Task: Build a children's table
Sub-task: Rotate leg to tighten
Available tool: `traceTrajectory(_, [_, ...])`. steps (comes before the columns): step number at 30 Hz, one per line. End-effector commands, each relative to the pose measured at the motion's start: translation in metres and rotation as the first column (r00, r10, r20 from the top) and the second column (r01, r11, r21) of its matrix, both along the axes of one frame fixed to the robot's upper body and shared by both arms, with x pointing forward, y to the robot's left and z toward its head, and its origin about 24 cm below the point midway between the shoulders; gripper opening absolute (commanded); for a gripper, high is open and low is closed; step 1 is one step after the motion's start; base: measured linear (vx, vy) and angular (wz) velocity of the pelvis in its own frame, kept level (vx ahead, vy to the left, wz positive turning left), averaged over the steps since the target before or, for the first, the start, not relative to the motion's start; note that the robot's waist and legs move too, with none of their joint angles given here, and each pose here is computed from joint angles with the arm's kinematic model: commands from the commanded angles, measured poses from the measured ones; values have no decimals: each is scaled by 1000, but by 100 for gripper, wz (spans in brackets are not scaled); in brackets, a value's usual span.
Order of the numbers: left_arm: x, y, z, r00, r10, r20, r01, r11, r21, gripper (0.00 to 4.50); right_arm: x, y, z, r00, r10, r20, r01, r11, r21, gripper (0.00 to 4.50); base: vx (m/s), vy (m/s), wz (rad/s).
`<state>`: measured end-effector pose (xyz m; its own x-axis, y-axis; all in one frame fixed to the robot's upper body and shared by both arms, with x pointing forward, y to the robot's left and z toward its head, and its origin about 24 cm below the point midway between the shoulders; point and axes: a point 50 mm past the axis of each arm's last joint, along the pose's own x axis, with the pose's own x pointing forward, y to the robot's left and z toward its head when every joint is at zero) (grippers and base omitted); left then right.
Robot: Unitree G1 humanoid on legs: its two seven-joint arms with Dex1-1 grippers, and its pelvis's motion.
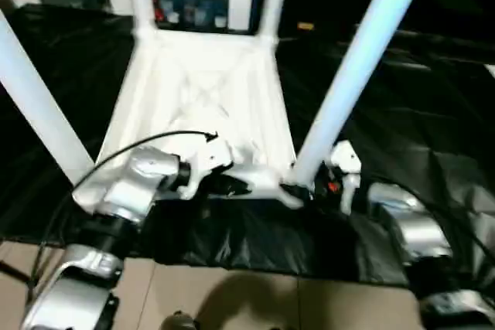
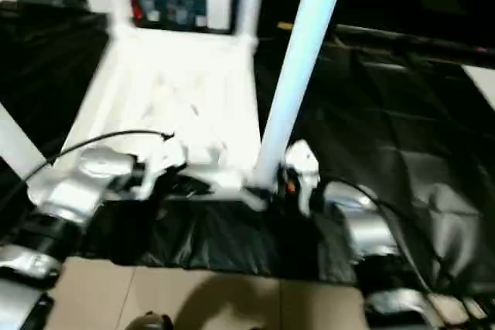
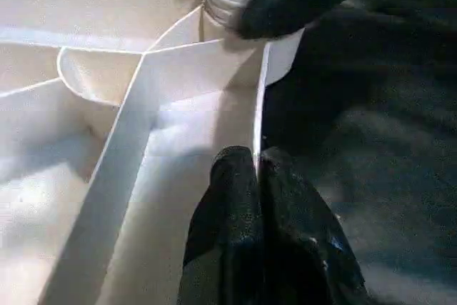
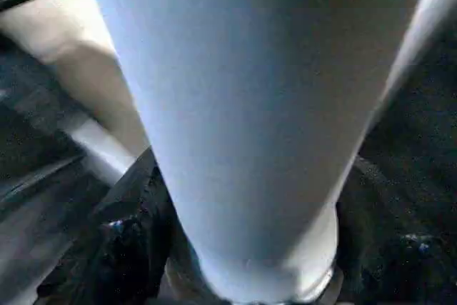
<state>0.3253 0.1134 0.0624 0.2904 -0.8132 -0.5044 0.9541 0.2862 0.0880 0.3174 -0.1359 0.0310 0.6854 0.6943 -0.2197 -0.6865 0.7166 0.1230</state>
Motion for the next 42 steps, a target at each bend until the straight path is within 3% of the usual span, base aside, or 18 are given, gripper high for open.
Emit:
traceTrajectory(1, [-7,-46,-9,999,-32,-21,31,998,-48,0,-6,52,-12,994,69,-86,-64,997,52,270,0,0,0])
traceTrajectory(4, [-12,-63,-12,1000,-8,-13,7,998,-57,0,0,70,-12,992,-61,-107,70,994,88,270,0,0,0])
traceTrajectory(7, [-15,-70,-14,1000,-17,-14,17,998,-60,0,1,79,-9,992,-81,-92,90,991,98,270,0,0,0])
traceTrajectory(9, [-20,-73,-16,999,-44,-19,43,997,-60,0,0,86,-6,995,-77,-68,84,991,108,325,0,0,0])
traceTrajectory(11, [-22,-73,-16,998,-62,-18,61,997,-55,0,-1,86,-5,996,-70,-63,77,989,123,342,0,0,0])
traceTrajectory(14, [-24,-63,-16,994,-110,-6,109,993,-46,0,-1,77,-2,996,-51,-70,62,984,166,376,0,0,0])
traceTrajectory(19, [-25,-44,-14,983,-184,-15,183,983,-23,0,-10,54,0,995,103,-12,-102,991,89,415,35,-15,1])
traceTrajectory(23, [-25,-33,-14,975,-218,-32,218,976,3,0,-19,42,2,974,225,2,-225,973,58,415,75,-19,1])
traceTrajectory(26, [-24,-23,-11,964,-262,-49,263,965,12,0,-29,27,1,929,369,-4,-369,929,-19,415,23,-4,1])
traceTrajectory(29, [-24,-19,-10,957,-283,-58,284,959,17,0,-32,22,1,904,427,-14,-427,903,-39,415,0,0,0])
traceTrajectory(32, [-24,-14,-8,942,-325,-84,328,945,16,0,-38,15,8,844,536,-18,-536,843,-46,415,0,0,0])
traceTrajectory(42, [-21,1,-7,930,-350,-114,357,933,48,0,-45,11,13,747,662,-59,-664,747,-35,369,0,0,0])
